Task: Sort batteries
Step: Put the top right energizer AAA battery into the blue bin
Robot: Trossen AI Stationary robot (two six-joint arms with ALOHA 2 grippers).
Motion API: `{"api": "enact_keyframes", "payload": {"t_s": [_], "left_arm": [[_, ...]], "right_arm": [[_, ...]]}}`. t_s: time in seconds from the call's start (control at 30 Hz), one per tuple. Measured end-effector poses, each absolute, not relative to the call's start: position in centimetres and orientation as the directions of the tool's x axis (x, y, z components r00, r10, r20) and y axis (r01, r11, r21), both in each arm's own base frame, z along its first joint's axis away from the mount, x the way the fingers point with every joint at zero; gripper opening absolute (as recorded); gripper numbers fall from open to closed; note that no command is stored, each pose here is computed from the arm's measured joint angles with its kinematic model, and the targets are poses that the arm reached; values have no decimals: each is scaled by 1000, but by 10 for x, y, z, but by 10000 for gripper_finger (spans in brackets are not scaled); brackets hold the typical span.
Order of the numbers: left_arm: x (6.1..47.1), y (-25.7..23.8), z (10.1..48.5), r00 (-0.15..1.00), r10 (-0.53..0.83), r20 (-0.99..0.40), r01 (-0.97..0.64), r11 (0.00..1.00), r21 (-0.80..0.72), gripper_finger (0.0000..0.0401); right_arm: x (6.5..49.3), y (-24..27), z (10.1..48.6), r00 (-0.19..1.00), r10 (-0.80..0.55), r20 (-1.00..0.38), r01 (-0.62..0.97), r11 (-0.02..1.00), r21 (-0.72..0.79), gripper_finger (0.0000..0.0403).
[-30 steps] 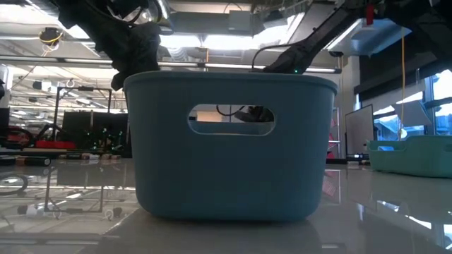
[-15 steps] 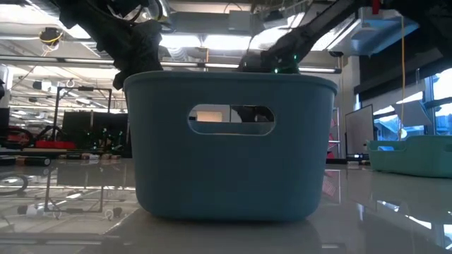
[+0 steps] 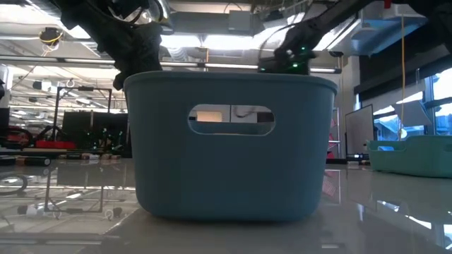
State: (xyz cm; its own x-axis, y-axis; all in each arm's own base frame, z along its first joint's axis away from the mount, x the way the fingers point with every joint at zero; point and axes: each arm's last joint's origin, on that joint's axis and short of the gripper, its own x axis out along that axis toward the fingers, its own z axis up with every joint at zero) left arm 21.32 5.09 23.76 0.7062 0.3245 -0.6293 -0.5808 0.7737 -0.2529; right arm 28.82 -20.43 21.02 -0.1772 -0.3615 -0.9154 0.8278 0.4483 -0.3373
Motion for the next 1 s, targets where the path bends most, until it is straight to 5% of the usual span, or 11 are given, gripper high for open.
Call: {"api": "enact_keyframes", "payload": {"t_s": [0.17, 0.4, 0.9, 1.0], "left_arm": [[213, 51, 238, 706, 324, -630, -581, 774, -252, 147], [213, 51, 238, 706, 324, -630, -577, 779, -245, 147], [212, 56, 238, 702, 345, -623, -604, 752, -264, 147], [212, 56, 238, 702, 343, -624, -608, 746, -274, 147]], "right_arm": [[235, -239, 215, -240, -314, -918, 871, 349, -347, 276], [174, -273, 193, -180, -204, -962, 940, 253, -230, 276], [151, -286, 170, -80, -219, -972, 978, 172, -119, 275], [148, -288, 170, -45, -200, -979, 972, 219, -90, 275]]}}
